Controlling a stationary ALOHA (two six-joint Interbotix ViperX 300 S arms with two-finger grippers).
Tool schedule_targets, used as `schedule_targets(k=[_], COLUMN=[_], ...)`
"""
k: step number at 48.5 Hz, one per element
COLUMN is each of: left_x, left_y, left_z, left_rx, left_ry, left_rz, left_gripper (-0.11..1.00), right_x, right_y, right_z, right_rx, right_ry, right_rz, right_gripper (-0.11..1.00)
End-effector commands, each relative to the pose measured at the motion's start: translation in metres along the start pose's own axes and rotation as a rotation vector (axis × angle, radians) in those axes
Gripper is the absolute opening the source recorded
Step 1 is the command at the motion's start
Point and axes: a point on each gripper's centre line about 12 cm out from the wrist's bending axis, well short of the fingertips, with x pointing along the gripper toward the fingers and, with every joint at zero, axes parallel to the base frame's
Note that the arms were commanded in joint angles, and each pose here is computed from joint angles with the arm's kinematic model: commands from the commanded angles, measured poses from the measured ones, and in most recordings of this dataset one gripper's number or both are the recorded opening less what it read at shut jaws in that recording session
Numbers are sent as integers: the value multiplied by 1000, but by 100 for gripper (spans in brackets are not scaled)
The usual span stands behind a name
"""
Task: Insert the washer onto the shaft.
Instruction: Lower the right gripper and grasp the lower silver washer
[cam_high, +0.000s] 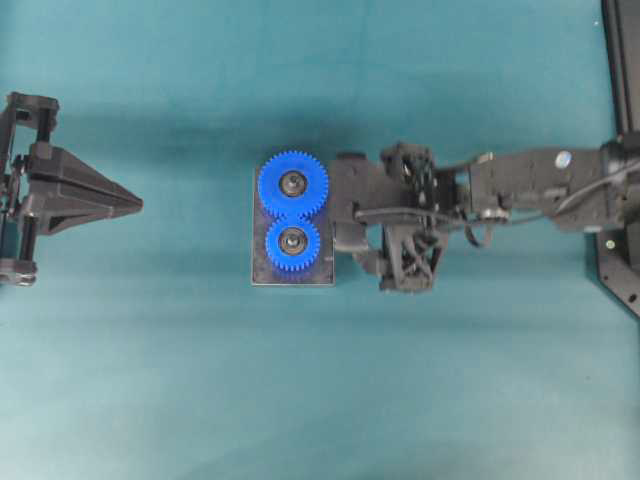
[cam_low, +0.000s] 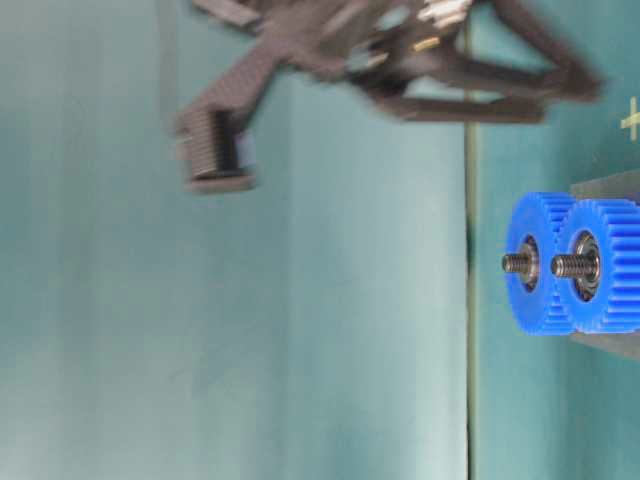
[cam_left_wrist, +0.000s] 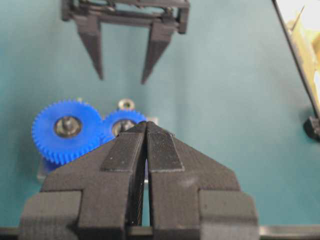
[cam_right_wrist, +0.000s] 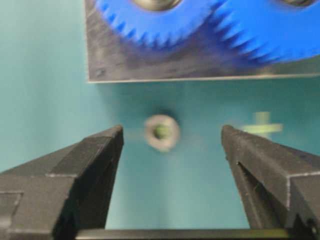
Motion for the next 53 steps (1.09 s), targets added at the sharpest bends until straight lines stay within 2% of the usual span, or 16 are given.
schedule_targets(k=[1,17,31,46,53], left_x=[0,0,0,1,1], left_y=[-1,-1,-1,-1,-1], left_z=[5,6,6,5,6], left_rx=[2,3,1,-3,-3], left_ry=[-12,-14,-12,-11,-14], left_rz=[-2,-2,-4,-2,-2], left_gripper=[0,0,0,0,0], right_x=[3,32,35,37,38], right_y=[3,2,-2,-2,-2], right_z=[3,-16,-23,-24,-22], right_rx=[22,26,25,25,26], right_ry=[-45,19,40,50,52], right_rz=[9,5,-3,-5,-5], right_gripper=[83,82,82,68,66])
